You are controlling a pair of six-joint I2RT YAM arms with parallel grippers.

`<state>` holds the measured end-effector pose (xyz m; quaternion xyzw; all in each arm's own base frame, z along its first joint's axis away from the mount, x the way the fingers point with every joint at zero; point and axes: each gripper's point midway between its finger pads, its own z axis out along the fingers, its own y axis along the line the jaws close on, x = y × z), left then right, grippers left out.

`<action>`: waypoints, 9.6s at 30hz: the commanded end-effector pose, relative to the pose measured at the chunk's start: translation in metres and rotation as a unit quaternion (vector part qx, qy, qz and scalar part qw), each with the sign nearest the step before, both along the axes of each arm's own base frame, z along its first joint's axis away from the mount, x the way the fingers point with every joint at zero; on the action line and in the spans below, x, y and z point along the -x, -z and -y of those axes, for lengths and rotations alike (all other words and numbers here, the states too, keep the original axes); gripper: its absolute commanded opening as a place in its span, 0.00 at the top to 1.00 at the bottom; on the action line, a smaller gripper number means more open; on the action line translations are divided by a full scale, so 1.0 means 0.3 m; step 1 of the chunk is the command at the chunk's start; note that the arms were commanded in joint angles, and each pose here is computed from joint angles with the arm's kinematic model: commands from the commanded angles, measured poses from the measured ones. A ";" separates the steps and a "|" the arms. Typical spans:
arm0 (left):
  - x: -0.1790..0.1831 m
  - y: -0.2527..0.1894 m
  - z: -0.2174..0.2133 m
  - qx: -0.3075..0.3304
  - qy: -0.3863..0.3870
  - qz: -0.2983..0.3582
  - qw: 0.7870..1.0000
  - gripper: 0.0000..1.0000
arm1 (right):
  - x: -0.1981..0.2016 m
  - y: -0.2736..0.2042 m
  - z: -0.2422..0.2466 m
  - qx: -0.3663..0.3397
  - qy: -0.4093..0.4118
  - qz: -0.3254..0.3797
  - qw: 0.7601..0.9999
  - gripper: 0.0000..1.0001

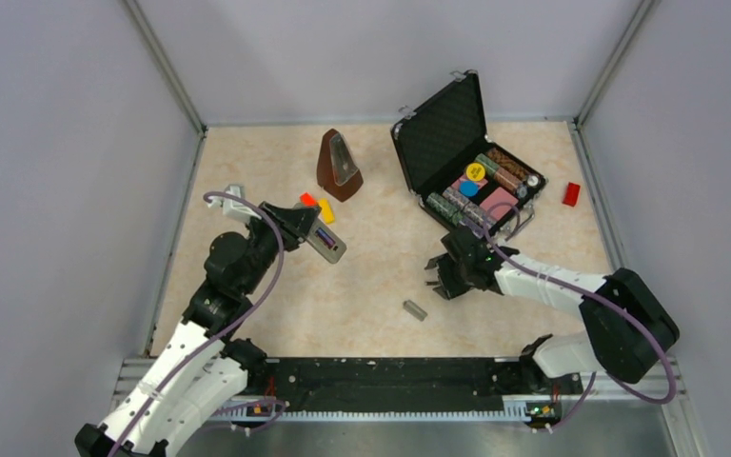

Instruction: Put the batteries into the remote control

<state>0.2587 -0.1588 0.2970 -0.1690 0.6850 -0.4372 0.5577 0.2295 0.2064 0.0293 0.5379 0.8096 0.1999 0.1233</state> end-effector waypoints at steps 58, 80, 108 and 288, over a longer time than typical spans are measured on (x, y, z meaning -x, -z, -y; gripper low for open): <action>-0.050 -0.045 -0.070 -0.038 -0.063 -0.001 0.997 1.00 | 0.015 0.055 -0.011 0.226 -0.882 0.140 0.389 0.97; -0.065 -0.005 0.178 0.022 0.114 -0.033 0.993 1.00 | 0.098 -0.573 -0.171 0.095 -0.692 0.291 0.654 1.00; 0.034 0.088 0.660 0.165 0.429 -0.034 0.887 1.00 | 0.215 -0.729 -0.207 -0.048 -0.559 0.169 0.811 1.00; 0.074 0.087 0.072 0.000 0.060 -0.028 0.998 1.00 | 0.147 -0.009 -0.194 0.219 -0.755 0.141 0.602 0.34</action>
